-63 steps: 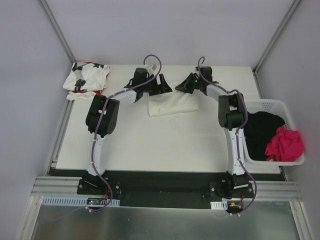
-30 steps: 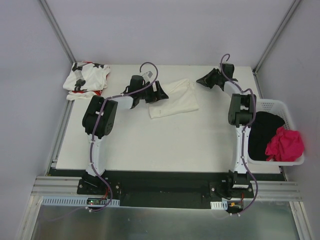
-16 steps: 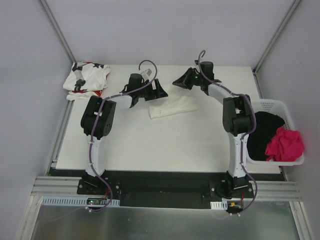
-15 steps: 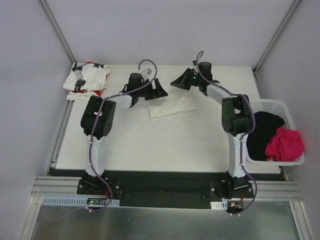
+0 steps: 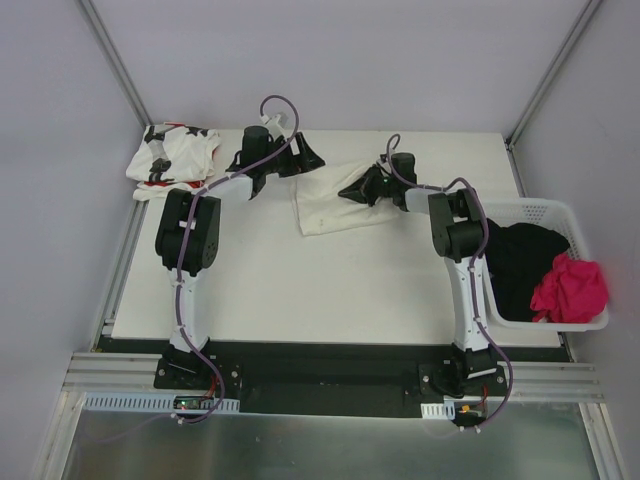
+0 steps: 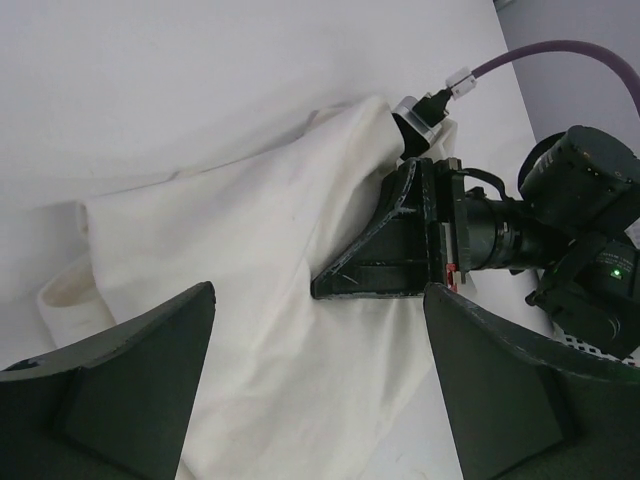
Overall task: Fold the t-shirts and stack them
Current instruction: Smooth out wrinkles on the folded tshirt
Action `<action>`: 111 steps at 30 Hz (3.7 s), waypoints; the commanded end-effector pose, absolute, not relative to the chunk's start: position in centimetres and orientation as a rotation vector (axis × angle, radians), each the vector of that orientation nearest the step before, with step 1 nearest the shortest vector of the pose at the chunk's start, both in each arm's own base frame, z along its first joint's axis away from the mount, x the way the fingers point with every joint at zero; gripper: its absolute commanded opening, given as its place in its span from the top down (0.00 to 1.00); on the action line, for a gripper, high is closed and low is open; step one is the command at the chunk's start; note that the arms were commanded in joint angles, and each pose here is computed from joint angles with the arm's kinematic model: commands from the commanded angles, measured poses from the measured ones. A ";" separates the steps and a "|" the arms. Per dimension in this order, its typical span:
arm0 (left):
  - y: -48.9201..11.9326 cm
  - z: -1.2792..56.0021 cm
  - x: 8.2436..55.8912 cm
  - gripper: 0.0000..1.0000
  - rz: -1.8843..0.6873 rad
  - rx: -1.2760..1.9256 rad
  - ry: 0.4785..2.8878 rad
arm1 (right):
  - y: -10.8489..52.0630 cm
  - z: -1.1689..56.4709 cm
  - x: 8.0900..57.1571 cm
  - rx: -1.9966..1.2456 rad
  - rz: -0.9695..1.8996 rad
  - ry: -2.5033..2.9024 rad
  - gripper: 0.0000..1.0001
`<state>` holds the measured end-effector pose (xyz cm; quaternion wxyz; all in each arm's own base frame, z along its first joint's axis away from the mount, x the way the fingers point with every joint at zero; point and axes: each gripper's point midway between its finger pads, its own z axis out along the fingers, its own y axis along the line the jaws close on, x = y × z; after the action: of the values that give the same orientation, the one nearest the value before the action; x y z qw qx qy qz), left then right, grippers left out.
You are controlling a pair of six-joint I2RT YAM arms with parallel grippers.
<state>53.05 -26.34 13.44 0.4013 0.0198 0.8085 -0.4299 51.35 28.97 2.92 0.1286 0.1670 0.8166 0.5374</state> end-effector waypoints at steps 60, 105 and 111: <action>-23.2 19.6 49.2 0.16 -1.268 0.044 1.958 | 30.3 20.7 48.5 0.164 1.715 2.134 0.81; -8.9 20.5 52.7 0.10 -0.120 -0.158 1.950 | 26.3 14.0 38.0 0.032 1.394 2.304 0.52; -2.8 17.7 56.4 0.11 0.025 -0.326 2.029 | 25.9 14.9 36.3 0.006 1.414 2.286 0.54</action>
<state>54.80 -7.39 19.76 0.5418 -0.0819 0.8347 -0.0546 37.25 25.62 11.18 0.1928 0.0391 0.8505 0.4878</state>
